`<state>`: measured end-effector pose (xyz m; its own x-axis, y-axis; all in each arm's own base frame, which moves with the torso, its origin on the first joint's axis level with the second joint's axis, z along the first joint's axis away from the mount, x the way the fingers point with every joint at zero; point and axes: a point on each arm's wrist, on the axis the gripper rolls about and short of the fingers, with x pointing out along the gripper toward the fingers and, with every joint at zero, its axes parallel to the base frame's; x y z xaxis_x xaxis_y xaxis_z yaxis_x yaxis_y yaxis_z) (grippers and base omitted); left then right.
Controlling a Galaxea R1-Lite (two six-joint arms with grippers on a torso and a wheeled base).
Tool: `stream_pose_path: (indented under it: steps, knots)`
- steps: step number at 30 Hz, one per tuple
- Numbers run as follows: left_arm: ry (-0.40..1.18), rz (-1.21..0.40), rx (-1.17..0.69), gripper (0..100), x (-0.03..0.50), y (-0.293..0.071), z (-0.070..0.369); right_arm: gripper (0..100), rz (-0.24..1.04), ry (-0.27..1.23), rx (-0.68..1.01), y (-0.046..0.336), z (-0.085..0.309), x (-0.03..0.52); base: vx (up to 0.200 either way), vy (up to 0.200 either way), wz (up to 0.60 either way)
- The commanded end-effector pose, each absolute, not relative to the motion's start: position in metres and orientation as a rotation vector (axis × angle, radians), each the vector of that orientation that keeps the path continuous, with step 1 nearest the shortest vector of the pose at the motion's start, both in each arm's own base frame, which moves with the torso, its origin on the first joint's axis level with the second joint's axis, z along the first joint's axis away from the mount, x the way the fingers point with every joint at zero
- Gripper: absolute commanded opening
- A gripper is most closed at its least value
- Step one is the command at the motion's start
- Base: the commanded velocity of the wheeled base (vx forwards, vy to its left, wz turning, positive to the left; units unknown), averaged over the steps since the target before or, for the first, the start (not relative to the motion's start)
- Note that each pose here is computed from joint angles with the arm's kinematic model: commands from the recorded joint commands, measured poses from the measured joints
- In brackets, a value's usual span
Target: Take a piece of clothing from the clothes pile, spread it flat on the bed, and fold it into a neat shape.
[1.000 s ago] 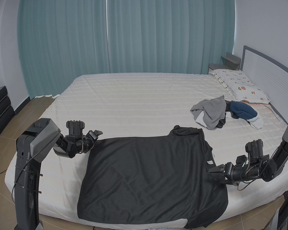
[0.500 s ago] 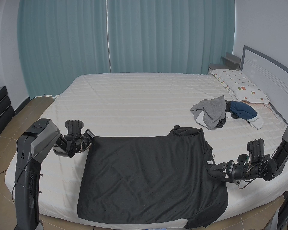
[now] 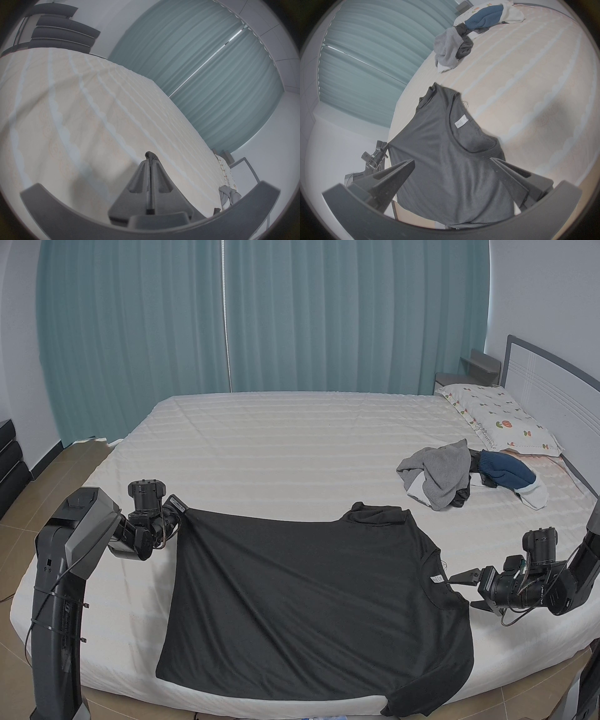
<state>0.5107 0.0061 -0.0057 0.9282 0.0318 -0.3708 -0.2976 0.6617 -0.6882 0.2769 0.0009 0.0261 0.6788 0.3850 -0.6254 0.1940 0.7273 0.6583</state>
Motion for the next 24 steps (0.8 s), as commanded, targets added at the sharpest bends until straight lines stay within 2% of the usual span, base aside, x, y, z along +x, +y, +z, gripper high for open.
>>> stream_pose_path:
  steps: [1, 8, 21, 22, 24]
  knots:
    - [0.317, 0.196, -0.834, 0, 0.515, 0.012, -0.004, 100, 0.074, 0.87, 0.766, -0.002, 0.006, 0.278, 0.0, 0.0, 0.0]
    - [0.298, 0.215, -0.841, 0, 0.518, 0.024, -0.004, 100, 0.073, 0.89, 0.739, 0.0, -0.008, 0.272, 0.0, 0.0, 0.0]
    - [0.321, 0.216, -0.839, 0, 0.516, 0.023, -0.007, 100, 0.088, 0.887, 0.724, 0.001, -0.013, 0.272, 0.0, 0.0, 0.0]
    - [0.332, 0.213, -0.839, 100, 0.516, 0.021, -0.007, 100, 0.092, 0.884, 0.724, 0.001, -0.012, 0.272, 0.0, 0.0, 0.0]
    - [0.339, 0.21, -0.839, 100, 0.515, 0.02, -0.007, 100, 0.091, 0.881, 0.728, 0.001, -0.011, 0.272, 0.0, 0.0, 0.0]
